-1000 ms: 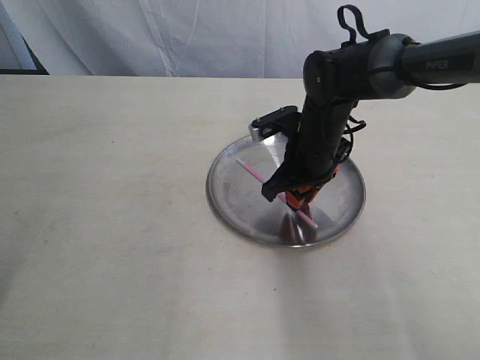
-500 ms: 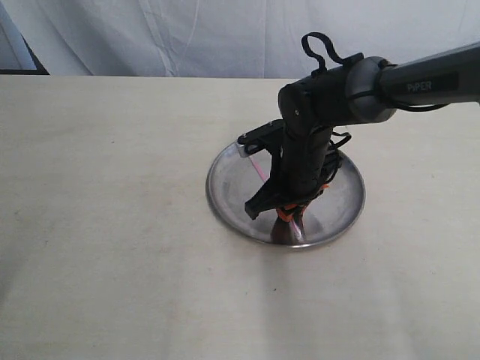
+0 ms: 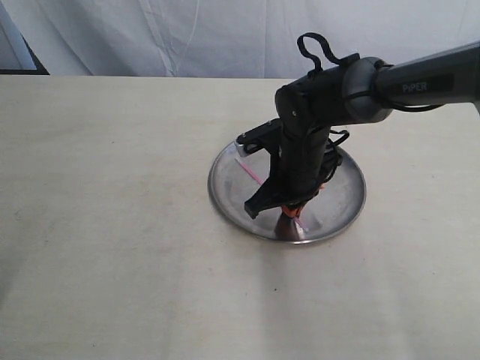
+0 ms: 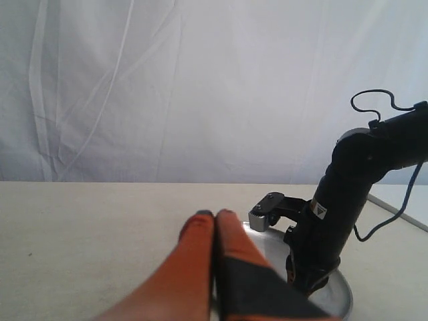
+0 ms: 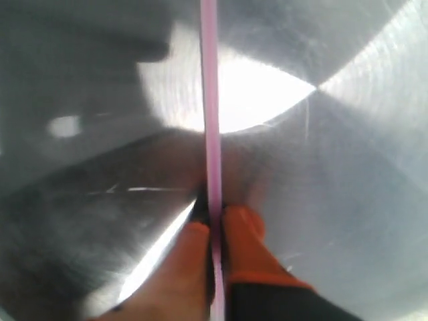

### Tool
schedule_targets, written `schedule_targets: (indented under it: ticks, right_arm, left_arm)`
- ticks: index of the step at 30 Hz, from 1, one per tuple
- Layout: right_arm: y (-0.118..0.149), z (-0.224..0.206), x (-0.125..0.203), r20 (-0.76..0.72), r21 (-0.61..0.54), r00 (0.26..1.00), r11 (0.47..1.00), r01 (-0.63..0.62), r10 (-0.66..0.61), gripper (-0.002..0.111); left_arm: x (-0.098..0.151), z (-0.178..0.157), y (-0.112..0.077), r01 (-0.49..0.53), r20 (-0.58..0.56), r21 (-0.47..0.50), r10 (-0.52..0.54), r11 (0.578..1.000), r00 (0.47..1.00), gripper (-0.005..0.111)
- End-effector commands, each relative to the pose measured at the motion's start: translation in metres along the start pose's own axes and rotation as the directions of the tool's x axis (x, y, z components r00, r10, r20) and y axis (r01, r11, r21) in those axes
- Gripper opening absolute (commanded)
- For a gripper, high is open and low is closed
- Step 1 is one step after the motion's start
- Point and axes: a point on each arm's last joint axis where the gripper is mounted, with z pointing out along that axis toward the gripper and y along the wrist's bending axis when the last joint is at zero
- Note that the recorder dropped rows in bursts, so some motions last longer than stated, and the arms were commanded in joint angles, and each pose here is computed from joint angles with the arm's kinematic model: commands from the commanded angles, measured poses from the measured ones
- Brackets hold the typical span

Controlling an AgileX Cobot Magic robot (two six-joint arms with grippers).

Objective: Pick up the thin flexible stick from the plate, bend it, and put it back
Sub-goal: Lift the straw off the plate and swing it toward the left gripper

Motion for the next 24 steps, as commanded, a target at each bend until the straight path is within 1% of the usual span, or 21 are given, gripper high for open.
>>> schedule_targets:
  ticks: [1, 5, 8, 19, 24]
  right_arm:
    - [-0.008, 0.012, 0.007, -0.011, 0.048, 0.999, 0.997, 0.052, -0.052, -0.001]
    - [-0.01, -0.019, 0.002, 0.096, 0.06, 0.994, 0.997, 0.044, -0.049, -0.001]
    - [-0.011, -0.033, 0.001, 0.139, 0.064, 0.989, 0.997, 0.04, -0.048, -0.001]
    - [-0.011, -0.045, 0.002, 0.159, 0.061, 0.987, 0.998, 0.031, -0.04, -0.001]
    - [-0.01, -0.066, 0.007, 0.2, 0.04, 0.98, 0.999, 0.007, -0.015, -0.001]
  left_arm:
    - [0.001, 0.0, 0.0, -0.002, -0.004, 0.007, 0.002, 1.0, 1.0, 0.0]
    - [0.001, 0.0, 0.0, -0.002, -0.004, 0.007, 0.002, 1.0, 1.0, 0.0]
    - [0.001, 0.0, 0.0, -0.002, -0.004, 0.007, 0.002, 1.0, 1.0, 0.0]
    - [0.001, 0.0, 0.0, -0.002, -0.004, 0.007, 0.002, 1.0, 1.0, 0.0]
    - [0.001, 0.0, 0.0, -0.002, -0.004, 0.007, 0.002, 1.0, 1.0, 0.0]
